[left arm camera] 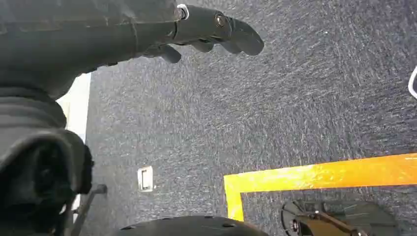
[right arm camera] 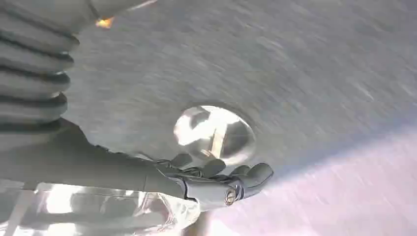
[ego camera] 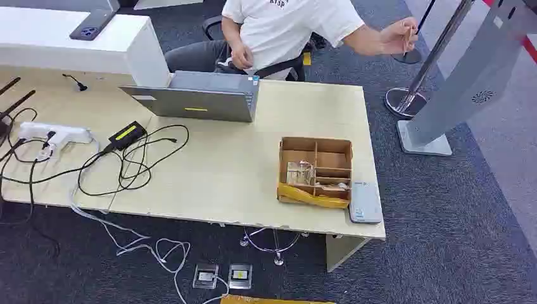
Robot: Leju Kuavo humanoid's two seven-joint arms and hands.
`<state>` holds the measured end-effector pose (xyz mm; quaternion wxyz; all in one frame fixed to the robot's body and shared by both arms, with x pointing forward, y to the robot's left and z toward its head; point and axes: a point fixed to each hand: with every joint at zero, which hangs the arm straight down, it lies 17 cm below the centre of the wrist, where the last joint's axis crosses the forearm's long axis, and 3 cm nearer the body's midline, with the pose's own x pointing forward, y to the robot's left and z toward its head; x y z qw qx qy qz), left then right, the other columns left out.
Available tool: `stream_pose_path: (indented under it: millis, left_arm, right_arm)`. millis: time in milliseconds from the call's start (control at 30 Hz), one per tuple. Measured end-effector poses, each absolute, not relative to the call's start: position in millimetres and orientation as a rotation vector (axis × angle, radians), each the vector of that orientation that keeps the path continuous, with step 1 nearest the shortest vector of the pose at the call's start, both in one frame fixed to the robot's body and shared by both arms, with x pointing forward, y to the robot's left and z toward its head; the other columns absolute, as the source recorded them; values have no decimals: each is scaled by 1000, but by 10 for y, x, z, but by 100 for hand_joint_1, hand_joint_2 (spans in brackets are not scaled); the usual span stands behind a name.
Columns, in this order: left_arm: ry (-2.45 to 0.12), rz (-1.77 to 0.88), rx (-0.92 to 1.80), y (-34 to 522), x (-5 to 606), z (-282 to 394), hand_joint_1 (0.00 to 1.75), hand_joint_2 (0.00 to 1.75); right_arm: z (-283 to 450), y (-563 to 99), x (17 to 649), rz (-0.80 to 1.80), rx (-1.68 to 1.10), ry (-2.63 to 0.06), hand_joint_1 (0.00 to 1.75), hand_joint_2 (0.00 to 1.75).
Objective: Pass the card to the sensor for recognition and then transmit it.
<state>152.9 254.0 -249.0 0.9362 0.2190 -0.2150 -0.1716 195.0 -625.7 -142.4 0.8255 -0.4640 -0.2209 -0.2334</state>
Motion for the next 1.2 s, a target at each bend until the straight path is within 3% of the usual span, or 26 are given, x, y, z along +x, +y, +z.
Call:
stream_pose_path:
  millis: [267,600,767,1000,1133,1200]
  left_arm:
    - [-436,-343,447,2561,1520,-2496,0,0]
    - [-490,-393,444,2508,1619,-2457,0,0]
    - [-528,-466,452,2477,1684,-2427,0,0]
    - [-557,-511,453,2425,1733,-2402,0,0]
    - [-562,-523,454,2415,1737,-2398,0,0]
    - [-572,-539,455,2403,1759,-2389,0,0]
  right_arm:
    - [-16,-7337,2970,-525,-1155,-801,0,175]
    - [2127,-7605,4378,-333,-1328,-1207,0,175]
    - [3244,-7342,4957,-329,-1363,-1410,0,175]
    - [4364,-5990,5974,-48,-1342,-1628,0,175]
    - [4474,-5332,6273,112,-1333,-1665,0,175]
    - [3811,-5424,6302,101,-1255,-1492,0,175]
